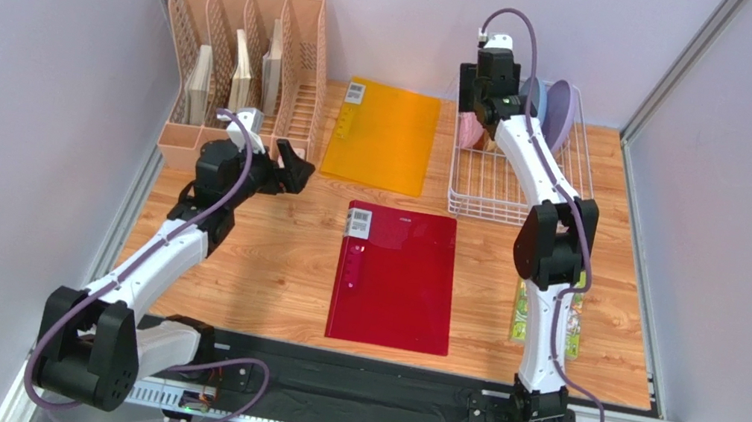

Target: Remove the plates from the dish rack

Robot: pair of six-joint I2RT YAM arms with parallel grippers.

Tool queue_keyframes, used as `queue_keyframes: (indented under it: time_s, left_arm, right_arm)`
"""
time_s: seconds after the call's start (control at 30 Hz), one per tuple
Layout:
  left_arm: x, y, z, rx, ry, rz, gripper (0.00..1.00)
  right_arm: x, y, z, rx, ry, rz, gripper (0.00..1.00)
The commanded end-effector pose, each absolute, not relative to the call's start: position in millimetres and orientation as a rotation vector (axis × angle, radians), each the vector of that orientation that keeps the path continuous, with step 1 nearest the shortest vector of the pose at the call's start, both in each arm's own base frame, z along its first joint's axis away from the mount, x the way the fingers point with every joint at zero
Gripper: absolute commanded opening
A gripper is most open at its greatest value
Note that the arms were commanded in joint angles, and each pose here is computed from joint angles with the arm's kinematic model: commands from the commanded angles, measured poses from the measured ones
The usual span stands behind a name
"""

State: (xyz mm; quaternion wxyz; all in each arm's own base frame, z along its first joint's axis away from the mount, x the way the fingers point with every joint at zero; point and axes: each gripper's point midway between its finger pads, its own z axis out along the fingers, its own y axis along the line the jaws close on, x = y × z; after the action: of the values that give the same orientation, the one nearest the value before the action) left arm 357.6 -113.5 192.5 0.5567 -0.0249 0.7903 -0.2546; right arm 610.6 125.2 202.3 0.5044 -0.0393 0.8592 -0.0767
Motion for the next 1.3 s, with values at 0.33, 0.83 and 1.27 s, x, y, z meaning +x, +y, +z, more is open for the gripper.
queue_keyframes:
  time_s: [0.33, 0.83, 1.27]
  left_arm:
    - [364.2, -105.9, 206.7, -0.07, 1.808, -0.546, 1.0]
    - [367.7, -106.1, 198.0, -0.08, 1.826, -0.545, 1.0]
    - [366.6, -101.3, 193.0, -0.091, 1.835, -0.515, 1.0]
  right_arm:
    - [612.2, 118.5, 226.5, -0.045, 1.952, -0.443, 0.76]
    - [595.9, 146.8, 282.4, -0.083, 1.841, -0.453, 0.81]
    - [618.0, 142.6, 235.7, -0.08, 1.897, -0.449, 0.67]
